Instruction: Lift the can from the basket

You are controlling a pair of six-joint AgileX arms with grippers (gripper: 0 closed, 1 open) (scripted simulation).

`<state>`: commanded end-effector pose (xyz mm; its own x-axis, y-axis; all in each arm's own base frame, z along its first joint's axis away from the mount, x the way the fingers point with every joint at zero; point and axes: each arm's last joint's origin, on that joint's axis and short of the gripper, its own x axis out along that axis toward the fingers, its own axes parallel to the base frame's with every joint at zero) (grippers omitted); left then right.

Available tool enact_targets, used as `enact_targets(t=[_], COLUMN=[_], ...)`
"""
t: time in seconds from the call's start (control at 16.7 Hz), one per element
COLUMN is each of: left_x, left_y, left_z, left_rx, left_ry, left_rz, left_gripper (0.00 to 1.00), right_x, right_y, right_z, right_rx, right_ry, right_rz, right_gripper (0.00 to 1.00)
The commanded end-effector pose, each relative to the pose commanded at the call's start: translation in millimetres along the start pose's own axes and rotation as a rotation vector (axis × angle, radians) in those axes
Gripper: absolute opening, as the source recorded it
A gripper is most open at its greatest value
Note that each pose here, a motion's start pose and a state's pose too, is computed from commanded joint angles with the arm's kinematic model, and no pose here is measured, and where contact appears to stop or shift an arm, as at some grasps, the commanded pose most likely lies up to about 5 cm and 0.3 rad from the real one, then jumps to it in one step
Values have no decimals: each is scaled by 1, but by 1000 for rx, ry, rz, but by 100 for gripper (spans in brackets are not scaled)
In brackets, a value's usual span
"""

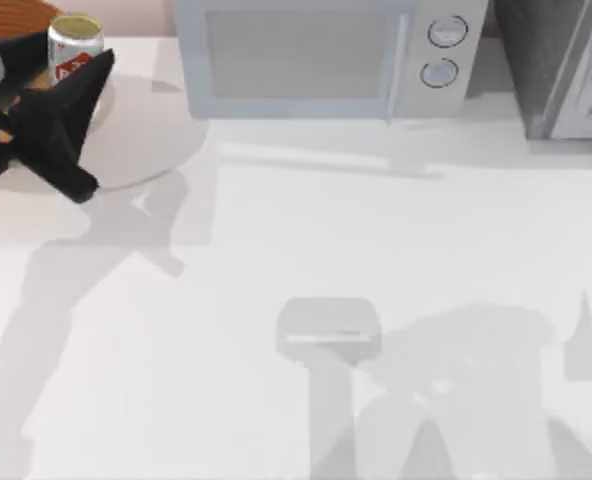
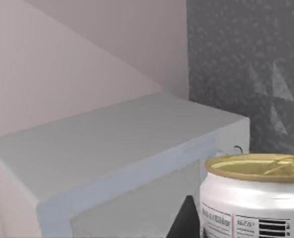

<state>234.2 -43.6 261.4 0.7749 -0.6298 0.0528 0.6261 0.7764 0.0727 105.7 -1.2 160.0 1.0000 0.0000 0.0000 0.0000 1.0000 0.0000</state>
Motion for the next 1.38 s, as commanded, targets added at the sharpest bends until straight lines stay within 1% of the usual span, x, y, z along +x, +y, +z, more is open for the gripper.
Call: enact_targets(t=[0.12, 0.3, 0.48, 0.72, 0.9, 1.08, 1.2, 1.38], left_x=[36, 86, 123, 147, 151, 150, 149, 149], left_y=[13, 29, 39, 43, 42, 39, 37, 37], left_z=[-10, -44, -94, -165, -206, -239, -252, -255], left_rx=[5, 1, -13, -43, -66, -86, -91, -92], left_ry=[-10, -15, -10, 2, 10, 17, 16, 16], left_rz=[-137, -332, -505, -690, -788, -865, -901, -910], left_gripper=[0, 0, 0, 0, 0, 0, 0, 0], right_x=[0, 0, 0, 0, 0, 0, 0, 0], right_y=[0, 0, 0, 0, 0, 0, 0, 0], right_z=[0, 0, 0, 0, 0, 0, 0, 0], right_rx=[0, 0, 0, 0, 0, 0, 0, 0], right_ry=[0, 0, 0, 0, 0, 0, 0, 0], right_rz=[0, 0, 0, 0, 0, 0, 0, 0], right_gripper=[100, 100, 100, 100, 100, 100, 100, 100])
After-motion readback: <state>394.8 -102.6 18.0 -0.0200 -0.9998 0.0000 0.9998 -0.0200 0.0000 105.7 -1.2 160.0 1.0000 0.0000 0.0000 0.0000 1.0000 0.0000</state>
